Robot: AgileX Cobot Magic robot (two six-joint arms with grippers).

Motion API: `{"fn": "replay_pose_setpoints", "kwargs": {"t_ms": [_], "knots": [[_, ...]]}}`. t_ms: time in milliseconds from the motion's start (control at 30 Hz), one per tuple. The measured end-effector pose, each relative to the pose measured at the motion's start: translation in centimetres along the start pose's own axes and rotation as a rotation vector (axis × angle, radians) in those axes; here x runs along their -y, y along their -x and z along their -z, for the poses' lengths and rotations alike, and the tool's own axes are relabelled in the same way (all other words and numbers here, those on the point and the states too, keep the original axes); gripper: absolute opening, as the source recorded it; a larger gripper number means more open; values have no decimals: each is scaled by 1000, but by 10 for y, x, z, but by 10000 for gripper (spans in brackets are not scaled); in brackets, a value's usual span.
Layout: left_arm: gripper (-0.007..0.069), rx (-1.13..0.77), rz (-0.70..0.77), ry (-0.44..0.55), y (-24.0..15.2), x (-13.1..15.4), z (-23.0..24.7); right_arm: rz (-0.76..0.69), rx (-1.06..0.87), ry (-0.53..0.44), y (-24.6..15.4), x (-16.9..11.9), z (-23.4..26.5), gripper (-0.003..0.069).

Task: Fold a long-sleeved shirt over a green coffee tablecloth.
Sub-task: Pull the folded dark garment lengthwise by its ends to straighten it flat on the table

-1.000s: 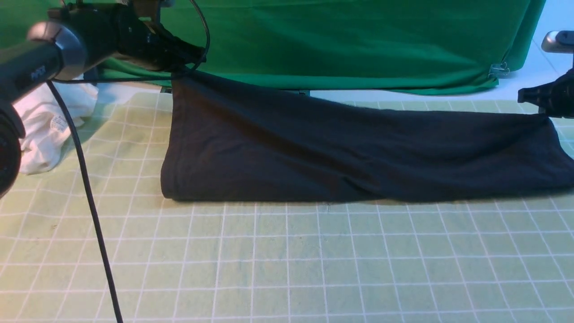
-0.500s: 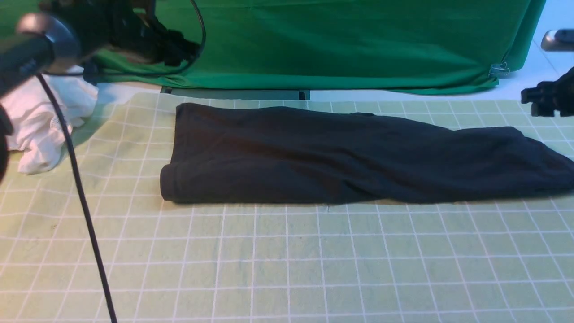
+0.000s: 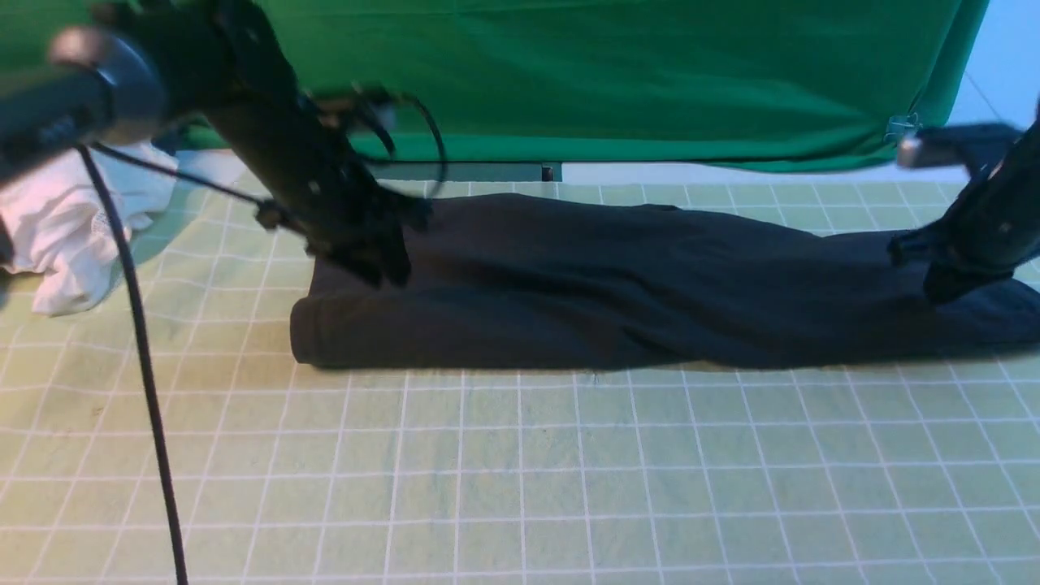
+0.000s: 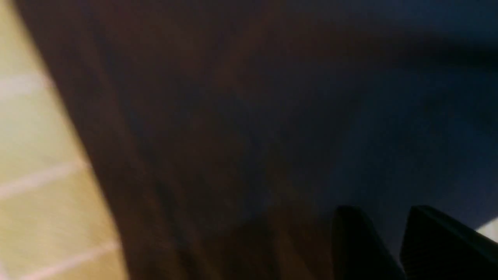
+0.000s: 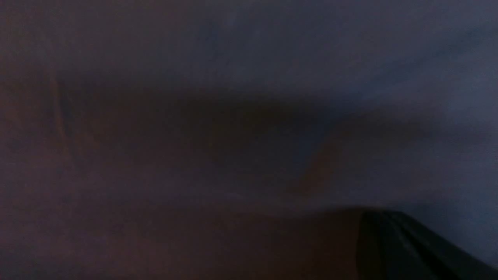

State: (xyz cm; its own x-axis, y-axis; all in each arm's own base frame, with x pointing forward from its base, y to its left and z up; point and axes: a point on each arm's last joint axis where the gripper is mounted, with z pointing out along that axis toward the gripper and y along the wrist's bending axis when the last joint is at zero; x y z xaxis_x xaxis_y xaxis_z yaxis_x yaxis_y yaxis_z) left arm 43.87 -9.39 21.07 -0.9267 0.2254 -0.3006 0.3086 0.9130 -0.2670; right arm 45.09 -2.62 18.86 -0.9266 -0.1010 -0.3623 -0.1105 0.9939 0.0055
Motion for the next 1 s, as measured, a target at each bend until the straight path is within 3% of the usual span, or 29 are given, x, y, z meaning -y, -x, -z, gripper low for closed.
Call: {"fn": "replay_pose_setpoints", "kwargs": {"t_ms": [167,267,433,600,733,833,933,1000], "knots": [[75,-52,-16,63,-17,-8,-20,-14,3,-85,-1,12,-9,31],[71,-57,48,97,-24,-22,-21,-71,32,-131,-1,27,-8,36],[71,-46,85,119,-26,-34,-13,-119,45,-151,-4,43,-6,47],[74,18,48,177,-25,-33,30,-130,43,-164,-6,55,3,51],[76,222,5,180,-26,-3,111,-62,87,-185,2,59,38,78],[76,375,-32,161,-36,21,166,-17,127,-201,8,62,62,184],[78,524,-80,121,-55,48,221,-26,135,-206,9,69,66,409],[77,592,-110,102,-68,61,244,-45,110,-200,6,74,58,503]]}}
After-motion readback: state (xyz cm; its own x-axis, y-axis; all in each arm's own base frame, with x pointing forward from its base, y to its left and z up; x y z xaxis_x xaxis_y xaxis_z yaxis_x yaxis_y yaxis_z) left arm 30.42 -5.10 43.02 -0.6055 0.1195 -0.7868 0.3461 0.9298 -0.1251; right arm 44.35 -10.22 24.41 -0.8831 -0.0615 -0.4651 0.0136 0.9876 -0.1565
